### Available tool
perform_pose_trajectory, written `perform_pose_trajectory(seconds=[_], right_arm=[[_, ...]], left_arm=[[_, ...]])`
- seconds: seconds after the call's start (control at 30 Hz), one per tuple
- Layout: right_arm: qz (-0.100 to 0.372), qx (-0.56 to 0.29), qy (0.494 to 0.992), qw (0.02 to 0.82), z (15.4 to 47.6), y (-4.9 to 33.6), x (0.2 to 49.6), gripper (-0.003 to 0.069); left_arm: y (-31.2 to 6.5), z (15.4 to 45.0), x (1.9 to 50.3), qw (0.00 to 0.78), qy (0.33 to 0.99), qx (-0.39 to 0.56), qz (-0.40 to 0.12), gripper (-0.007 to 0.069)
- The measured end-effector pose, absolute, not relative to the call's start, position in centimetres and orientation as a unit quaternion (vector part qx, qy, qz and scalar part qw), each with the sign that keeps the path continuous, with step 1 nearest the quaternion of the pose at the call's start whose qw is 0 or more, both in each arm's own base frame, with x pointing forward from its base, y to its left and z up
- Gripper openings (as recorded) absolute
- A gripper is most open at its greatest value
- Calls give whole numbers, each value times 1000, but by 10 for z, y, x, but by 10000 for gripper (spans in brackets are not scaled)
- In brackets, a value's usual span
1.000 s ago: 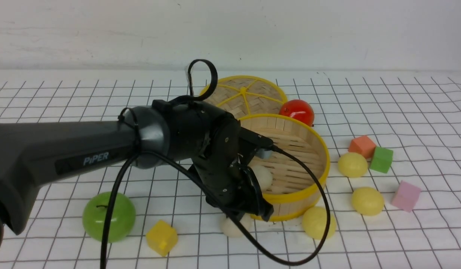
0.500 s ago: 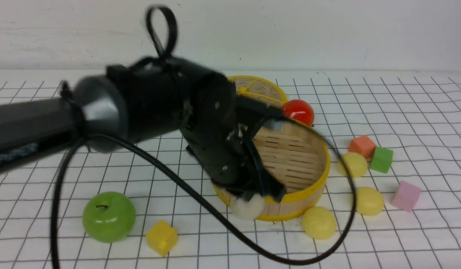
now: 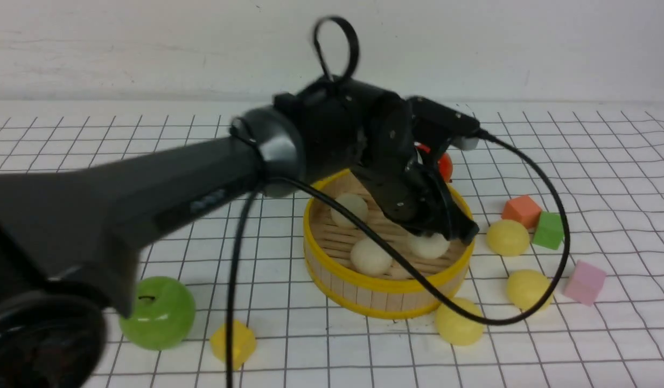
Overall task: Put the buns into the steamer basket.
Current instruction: Use the left arm to put the steamed stuffed bun into the steamer, then use the right arm to grab a steamed stuffed bun
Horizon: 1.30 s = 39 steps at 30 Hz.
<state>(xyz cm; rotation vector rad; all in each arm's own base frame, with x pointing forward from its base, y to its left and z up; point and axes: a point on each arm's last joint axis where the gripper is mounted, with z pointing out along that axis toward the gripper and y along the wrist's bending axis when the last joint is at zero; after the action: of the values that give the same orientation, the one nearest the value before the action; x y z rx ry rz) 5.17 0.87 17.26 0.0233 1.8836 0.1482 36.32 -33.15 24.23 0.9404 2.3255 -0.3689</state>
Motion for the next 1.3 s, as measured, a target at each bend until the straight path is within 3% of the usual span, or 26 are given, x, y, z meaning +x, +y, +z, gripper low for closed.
perform_pose_trajectory(seconds=[0.1, 0.4, 0.53, 0.63, 0.77, 0.87, 0.9, 0.93, 1.1, 1.3], right_arm=[[64, 10, 808, 586, 173, 9, 52, 239], [64, 10, 808, 586, 173, 9, 52, 239], [64, 10, 808, 586, 173, 9, 52, 239], [64, 10, 808, 586, 173, 9, 52, 239], [64, 10, 808, 586, 173, 9, 52, 239], [64, 10, 808, 586, 173, 9, 52, 239], [64, 10, 808, 586, 173, 9, 52, 239], [64, 10, 808, 586, 173, 9, 52, 239], [64, 10, 808, 586, 173, 9, 52, 239], [64, 10, 808, 586, 173, 9, 52, 239]], left_arm=[[-335, 232, 368, 291, 878, 354, -136, 30], [-334, 219, 373, 281, 890, 340, -118, 232], [-331, 235, 372, 278, 900, 314, -118, 321], [-325, 264, 365, 270, 905, 307, -117, 344], [-304, 324, 342, 279, 903, 301, -123, 246], [-279, 368, 314, 305, 895, 298, -134, 68], [-275, 375, 309, 312, 892, 297, -137, 56], [-261, 387, 294, 324, 887, 295, -143, -11], [-221, 407, 243, 377, 862, 279, -190, -13], [-151, 381, 163, 473, 808, 237, -259, -13]])
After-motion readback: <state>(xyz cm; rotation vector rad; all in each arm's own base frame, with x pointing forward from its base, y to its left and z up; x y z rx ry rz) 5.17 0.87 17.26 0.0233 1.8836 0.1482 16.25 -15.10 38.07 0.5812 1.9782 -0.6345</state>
